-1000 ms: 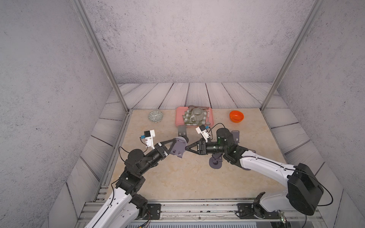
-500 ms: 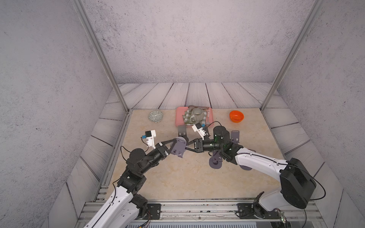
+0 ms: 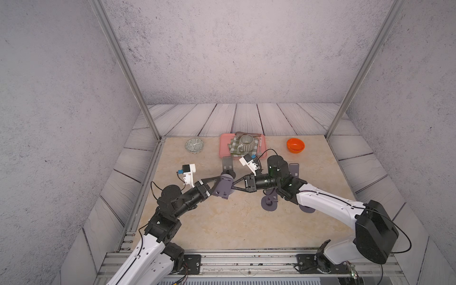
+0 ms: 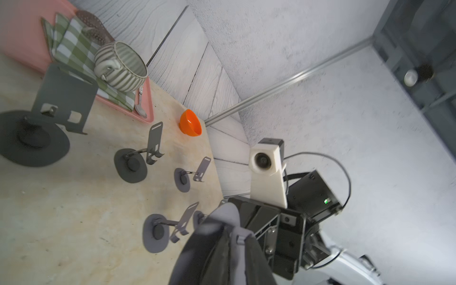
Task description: Open the phone stand
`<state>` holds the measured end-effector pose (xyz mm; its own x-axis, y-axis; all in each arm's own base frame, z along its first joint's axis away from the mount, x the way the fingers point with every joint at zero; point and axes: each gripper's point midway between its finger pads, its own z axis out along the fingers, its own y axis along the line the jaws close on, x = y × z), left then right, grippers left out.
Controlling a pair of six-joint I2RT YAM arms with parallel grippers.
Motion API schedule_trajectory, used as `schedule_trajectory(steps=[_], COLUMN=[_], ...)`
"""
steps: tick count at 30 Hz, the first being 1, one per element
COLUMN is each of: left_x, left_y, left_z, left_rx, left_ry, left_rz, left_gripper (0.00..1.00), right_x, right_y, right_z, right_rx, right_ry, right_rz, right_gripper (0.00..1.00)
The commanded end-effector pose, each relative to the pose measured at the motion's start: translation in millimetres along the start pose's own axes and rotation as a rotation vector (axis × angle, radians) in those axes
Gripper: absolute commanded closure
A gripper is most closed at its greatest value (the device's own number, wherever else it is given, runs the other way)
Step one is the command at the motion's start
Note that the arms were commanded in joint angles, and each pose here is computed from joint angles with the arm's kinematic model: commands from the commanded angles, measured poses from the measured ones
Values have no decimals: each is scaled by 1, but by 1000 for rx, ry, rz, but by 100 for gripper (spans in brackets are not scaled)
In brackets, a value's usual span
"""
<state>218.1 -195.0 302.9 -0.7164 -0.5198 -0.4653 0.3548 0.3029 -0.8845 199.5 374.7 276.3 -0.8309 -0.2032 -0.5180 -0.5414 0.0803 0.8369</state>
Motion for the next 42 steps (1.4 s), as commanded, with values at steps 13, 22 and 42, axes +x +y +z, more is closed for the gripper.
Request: schedule_trajectory(steps=[13,22,42], left_x=[43,54,-16], left_y=[-39,-40,-137], left_z=[2,-2,9], left_rx=[159,172,343], left_ry=[332,402,201], left_rz=[95,104,369], left_gripper=[65,79,100], right_x=[18,8,49], right_y=[42,46,-35], right_z=[-27,-22,-1], right_rx=[-84,-98,-35], right_ry=[160,167,251], right_rz=[-208,-209,146], right_gripper=[100,100,100])
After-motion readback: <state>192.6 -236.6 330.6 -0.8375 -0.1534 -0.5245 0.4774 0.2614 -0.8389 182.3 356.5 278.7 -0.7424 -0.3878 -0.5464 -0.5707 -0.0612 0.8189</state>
